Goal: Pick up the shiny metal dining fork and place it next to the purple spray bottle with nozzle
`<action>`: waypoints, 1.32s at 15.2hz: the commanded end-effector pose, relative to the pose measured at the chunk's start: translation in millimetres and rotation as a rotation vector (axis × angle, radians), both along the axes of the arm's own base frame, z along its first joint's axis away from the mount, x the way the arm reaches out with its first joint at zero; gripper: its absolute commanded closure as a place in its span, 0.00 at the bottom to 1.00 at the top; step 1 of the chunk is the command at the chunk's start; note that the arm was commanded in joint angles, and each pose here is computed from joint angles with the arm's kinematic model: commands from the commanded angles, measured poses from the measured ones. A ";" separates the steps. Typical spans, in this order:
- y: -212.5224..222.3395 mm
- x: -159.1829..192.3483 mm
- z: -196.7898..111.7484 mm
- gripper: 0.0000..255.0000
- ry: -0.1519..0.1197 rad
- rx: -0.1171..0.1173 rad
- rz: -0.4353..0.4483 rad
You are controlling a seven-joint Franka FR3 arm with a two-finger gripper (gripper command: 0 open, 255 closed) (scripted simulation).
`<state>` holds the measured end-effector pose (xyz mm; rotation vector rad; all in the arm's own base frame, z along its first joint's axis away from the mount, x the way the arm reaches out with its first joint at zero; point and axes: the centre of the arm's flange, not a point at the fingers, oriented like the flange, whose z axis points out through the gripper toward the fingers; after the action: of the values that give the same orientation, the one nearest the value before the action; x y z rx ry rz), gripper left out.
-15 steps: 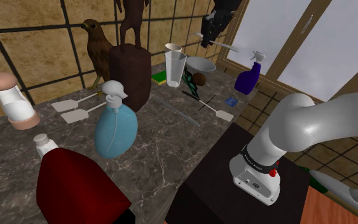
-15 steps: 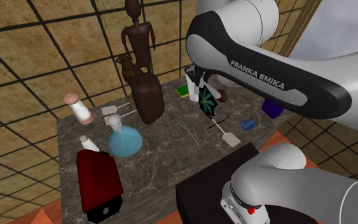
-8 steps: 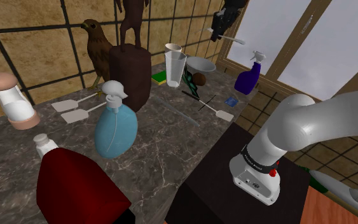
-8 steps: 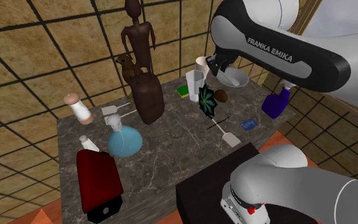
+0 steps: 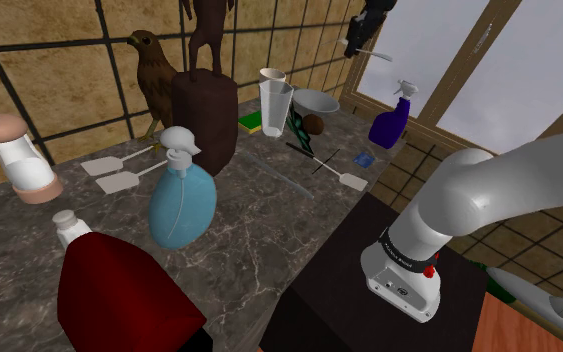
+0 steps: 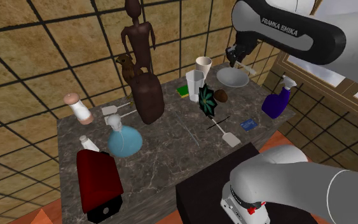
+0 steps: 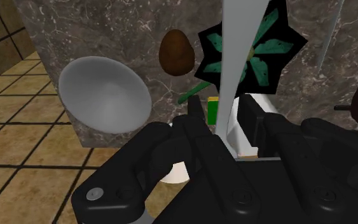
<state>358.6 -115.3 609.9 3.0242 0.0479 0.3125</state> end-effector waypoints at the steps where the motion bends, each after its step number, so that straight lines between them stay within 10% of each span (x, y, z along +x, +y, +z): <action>1: -26.3 7.7 0.1 1.00 0.000 -0.001 0.001; 14: -192.5 50.6 0.6 1.00 0.000 -0.001 0.001; 20: -196.4 51.6 -25.8 1.00 0.000 -0.001 0.001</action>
<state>408.7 -310.3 589.4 3.0235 0.0491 0.3117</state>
